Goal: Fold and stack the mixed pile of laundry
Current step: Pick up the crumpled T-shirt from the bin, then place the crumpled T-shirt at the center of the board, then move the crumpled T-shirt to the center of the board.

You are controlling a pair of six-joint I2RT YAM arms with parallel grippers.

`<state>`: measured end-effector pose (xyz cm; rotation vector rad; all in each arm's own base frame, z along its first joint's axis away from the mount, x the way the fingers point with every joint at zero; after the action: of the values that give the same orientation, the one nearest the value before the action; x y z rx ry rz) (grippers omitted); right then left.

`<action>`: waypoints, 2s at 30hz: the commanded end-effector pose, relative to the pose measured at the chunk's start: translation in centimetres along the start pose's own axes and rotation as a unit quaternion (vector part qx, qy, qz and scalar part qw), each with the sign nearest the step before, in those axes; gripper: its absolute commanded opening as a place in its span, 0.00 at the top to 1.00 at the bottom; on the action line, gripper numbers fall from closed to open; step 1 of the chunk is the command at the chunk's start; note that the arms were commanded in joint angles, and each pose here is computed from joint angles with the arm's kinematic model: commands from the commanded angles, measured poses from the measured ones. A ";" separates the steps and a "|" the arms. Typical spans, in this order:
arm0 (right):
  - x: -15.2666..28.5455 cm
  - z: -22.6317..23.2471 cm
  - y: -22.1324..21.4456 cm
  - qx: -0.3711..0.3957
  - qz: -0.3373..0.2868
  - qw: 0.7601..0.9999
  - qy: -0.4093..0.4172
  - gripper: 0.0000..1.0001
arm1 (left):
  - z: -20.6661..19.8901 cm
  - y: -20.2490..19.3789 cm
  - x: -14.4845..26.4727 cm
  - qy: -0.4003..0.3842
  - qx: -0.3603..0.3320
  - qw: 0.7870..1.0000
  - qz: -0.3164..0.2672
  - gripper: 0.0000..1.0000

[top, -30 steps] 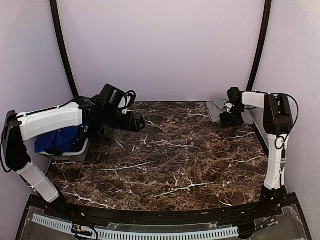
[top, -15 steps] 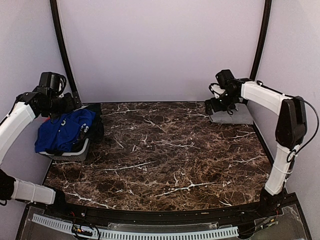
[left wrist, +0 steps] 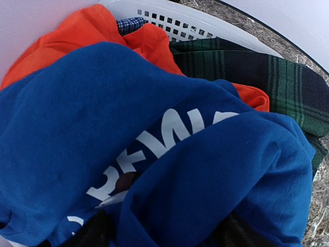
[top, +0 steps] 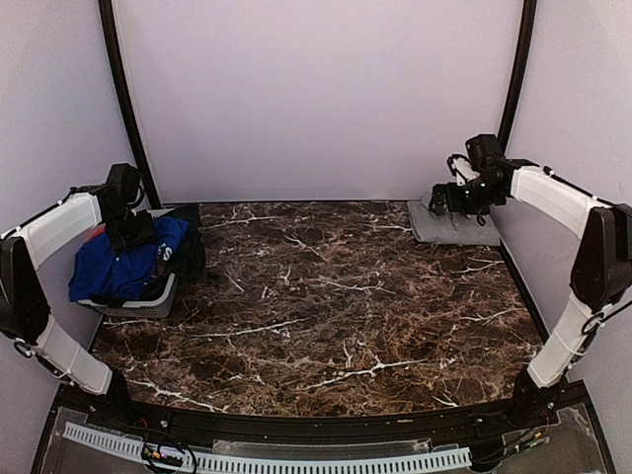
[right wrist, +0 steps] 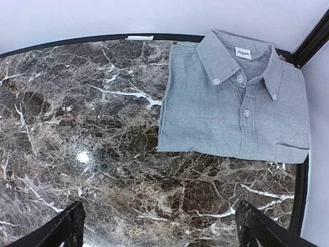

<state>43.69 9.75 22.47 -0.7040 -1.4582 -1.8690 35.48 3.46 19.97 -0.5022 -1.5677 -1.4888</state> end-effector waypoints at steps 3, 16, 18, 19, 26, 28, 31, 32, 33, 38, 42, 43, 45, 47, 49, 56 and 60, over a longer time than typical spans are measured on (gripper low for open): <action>3.5 2.7 1.5 -0.005 -0.049 0.994 0.093 0.01 | -0.5 1.2 0.6 -0.035 0.001 0.999 -0.022 0.76; 7.3 5.6 2.1 -0.027 -0.108 0.970 0.214 0.01 | -9.6 11.4 21.8 -0.320 -0.128 0.888 -0.306 1.00; 7.5 5.9 2.1 -0.026 -0.106 0.968 0.227 0.01 | -13.2 11.7 25.3 -0.365 -0.170 0.856 -0.325 1.00; 7.5 6.1 2.0 -0.026 -0.103 0.967 0.231 0.02 | -16.0 11.1 25.9 -0.393 -0.193 0.842 -0.315 1.00; 7.2 6.4 1.6 -0.021 -0.083 0.967 0.239 0.01 | -25.8 8.4 41.3 -0.542 -0.321 0.662 -0.406 1.00; 7.3 6.4 1.4 -0.018 -0.080 0.967 0.242 0.01 | -26.1 7.9 44.2 -0.581 -0.316 0.623 -0.418 1.00; 7.5 6.4 1.2 -0.013 -0.080 0.967 0.243 0.02 | -25.2 8.2 45.5 -0.585 -0.300 0.609 -0.443 1.00; 7.5 6.4 1.2 -0.011 -0.081 0.967 0.242 0.01 | -25.0 8.1 45.4 -0.582 -0.301 0.611 -0.444 1.00; 7.5 6.3 1.1 -0.009 -0.080 0.967 0.241 0.01 | -25.0 7.6 44.7 -0.581 -0.308 0.614 -0.435 1.00; 7.4 5.8 0.7 -0.007 -0.068 0.973 0.221 0.01 | -24.4 5.0 36.7 -0.545 -0.307 0.700 -0.345 0.82; 6.9 5.3 -0.4 -0.006 -0.046 0.977 0.209 0.01 | -18.5 3.9 18.7 -0.388 -0.167 0.893 -0.155 0.25; 6.6 5.2 -0.8 -0.006 -0.038 0.978 0.205 0.01 | -17.3 2.2 15.1 -0.351 -0.144 0.919 -0.110 0.23; 6.2 5.2 -1.6 -0.006 -0.021 0.978 0.207 0.02 | -15.7 0.4 12.2 -0.318 -0.143 0.933 -0.091 0.12; 6.0 5.6 -2.9 -0.002 0.005 0.977 0.213 0.02 | -16.1 -0.6 12.0 -0.342 -0.150 0.923 -0.090 0.06; 5.9 6.1 -4.5 0.004 0.029 0.977 0.213 0.03 | -17.2 -1.4 12.1 -0.372 -0.170 0.909 -0.081 0.07; 5.1 9.7 -14.1 0.045 0.152 0.959 0.236 0.16 | -26.4 -9.2 13.2 -0.442 -0.361 0.820 -0.049 0.18; 4.1 11.2 -19.3 0.073 0.220 0.947 0.222 0.21 | -28.7 -11.6 9.4 -0.417 -0.366 0.832 0.002 0.27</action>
<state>29.32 21.52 18.67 -0.3890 -1.0628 -1.5445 29.55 -27.78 20.81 -1.7813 -1.6021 -2.0167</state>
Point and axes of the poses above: each gripper's point midway between its finger pads, its own x axis back along the fingers, its own z axis along the line the jaws close on, y = z × x, the point moved 3 cm from there along x, back along the fingers, and after that the axes turned 14 degrees about -x, right-handed, at the moved point
